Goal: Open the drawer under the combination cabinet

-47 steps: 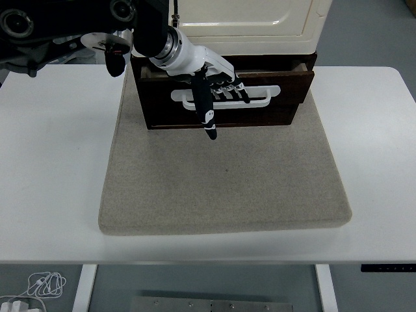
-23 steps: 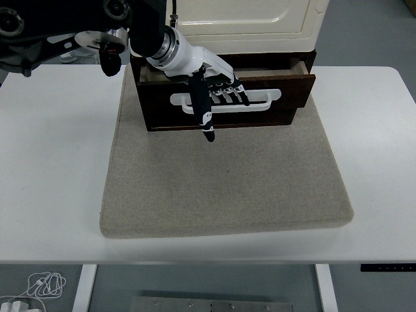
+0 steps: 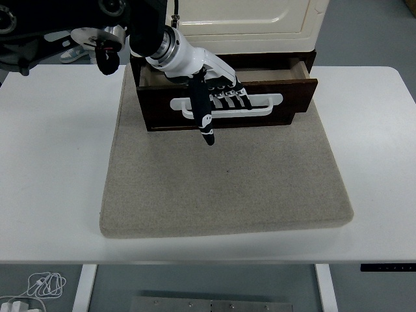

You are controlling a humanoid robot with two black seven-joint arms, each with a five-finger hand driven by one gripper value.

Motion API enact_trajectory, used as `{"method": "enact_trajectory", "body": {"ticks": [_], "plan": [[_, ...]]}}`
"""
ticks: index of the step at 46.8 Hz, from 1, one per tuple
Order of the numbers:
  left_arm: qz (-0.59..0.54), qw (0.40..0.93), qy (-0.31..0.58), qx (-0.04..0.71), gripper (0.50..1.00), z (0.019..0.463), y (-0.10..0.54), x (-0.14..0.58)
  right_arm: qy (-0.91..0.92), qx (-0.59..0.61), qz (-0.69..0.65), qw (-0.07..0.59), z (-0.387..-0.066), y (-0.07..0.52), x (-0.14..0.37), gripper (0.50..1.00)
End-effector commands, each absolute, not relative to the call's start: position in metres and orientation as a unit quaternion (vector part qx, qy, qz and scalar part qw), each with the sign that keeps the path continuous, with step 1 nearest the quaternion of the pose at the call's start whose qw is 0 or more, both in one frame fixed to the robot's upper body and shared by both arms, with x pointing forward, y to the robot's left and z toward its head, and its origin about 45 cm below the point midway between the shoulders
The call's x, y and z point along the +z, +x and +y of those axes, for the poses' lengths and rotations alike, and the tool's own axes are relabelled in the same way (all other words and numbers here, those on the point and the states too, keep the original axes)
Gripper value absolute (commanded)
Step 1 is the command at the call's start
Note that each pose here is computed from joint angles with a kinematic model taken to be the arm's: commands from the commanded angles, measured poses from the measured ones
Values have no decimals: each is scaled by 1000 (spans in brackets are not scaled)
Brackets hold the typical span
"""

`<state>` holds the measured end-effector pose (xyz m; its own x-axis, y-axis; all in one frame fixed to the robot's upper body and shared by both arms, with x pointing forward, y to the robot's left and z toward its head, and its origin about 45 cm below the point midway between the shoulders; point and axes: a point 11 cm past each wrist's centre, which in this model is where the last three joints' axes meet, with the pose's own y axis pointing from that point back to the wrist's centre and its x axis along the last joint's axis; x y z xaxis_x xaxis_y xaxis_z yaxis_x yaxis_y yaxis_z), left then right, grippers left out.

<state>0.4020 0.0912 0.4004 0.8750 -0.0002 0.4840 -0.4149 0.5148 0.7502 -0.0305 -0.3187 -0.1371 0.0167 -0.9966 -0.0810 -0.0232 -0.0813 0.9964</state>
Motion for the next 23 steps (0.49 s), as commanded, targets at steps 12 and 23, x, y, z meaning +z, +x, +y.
{"method": "enact_trajectory", "body": {"ticks": [12, 23], "plan": [[-224, 843, 477, 105, 1000, 87, 394, 401, 529, -510, -481, 478, -319, -31, -137, 926], [-225, 844, 478, 96, 1000, 85, 389, 399, 530, -510, -481, 477, -318, -30, -137, 926]]}}
